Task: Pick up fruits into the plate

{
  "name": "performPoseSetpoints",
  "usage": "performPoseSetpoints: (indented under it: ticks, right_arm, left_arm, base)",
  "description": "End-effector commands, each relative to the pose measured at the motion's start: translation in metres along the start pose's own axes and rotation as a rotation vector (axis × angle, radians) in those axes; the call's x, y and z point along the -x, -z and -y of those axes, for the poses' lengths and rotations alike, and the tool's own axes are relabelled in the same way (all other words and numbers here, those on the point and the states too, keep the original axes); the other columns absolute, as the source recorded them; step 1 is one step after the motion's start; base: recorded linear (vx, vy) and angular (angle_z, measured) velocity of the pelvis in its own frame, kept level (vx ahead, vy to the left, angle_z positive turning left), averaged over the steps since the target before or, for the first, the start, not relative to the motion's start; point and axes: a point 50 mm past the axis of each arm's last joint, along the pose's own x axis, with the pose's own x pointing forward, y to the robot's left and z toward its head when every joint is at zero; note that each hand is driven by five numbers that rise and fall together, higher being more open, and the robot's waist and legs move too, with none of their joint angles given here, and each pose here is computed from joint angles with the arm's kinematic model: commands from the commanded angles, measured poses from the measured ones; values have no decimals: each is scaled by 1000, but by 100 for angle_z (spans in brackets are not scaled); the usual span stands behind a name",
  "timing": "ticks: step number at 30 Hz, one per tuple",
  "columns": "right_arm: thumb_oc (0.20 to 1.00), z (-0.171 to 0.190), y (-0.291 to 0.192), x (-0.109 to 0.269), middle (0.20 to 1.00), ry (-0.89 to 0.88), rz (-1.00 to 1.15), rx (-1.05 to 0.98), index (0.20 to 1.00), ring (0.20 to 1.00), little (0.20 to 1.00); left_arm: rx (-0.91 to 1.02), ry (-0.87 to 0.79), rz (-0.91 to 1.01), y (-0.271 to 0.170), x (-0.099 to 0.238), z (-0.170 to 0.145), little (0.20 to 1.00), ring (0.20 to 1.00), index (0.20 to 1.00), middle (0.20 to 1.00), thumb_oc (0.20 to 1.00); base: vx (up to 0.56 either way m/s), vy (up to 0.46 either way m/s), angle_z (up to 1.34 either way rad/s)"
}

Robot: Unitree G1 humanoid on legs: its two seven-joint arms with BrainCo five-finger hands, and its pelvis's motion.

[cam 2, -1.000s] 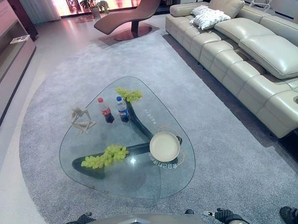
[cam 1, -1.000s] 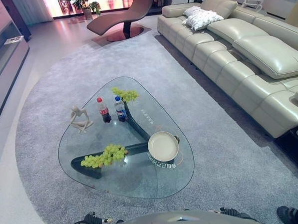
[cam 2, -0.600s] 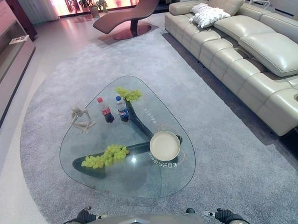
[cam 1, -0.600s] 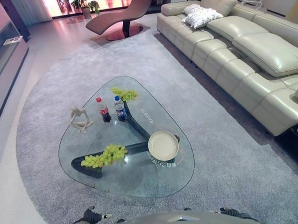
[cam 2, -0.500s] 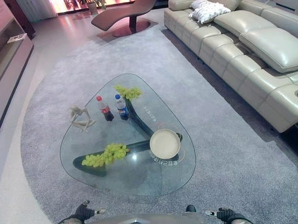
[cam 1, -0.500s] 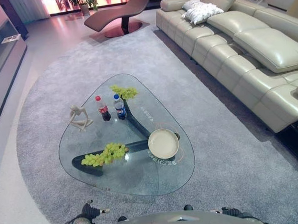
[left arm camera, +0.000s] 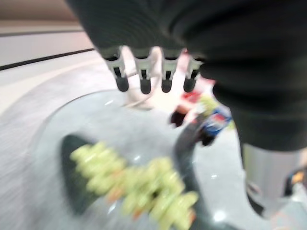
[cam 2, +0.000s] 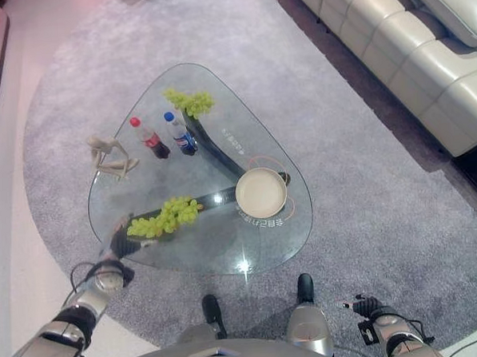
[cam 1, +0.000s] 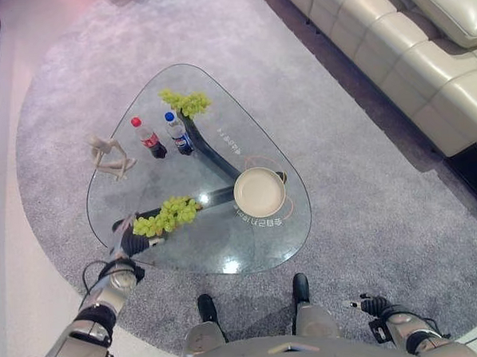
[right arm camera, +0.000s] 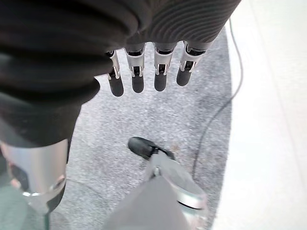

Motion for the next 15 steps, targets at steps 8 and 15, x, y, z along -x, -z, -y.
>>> performPoseSetpoints:
  ticks: [8,15]
  right_arm:
    - [1000,30,-58,0,1000,79,210,24,1000,1000,1000]
    - [1000,31,-87,4,1000,84,325,17,1000,1000,1000]
  left_arm:
    - [-251,-367,179,-44,-44,-101,1000,1000,1000,1000,1000]
    - [-654,-587,89,-45,-55,-160,1000,1000,1000,1000,1000]
  base:
    - [-130,5,-3]
    - [-89,-75,3]
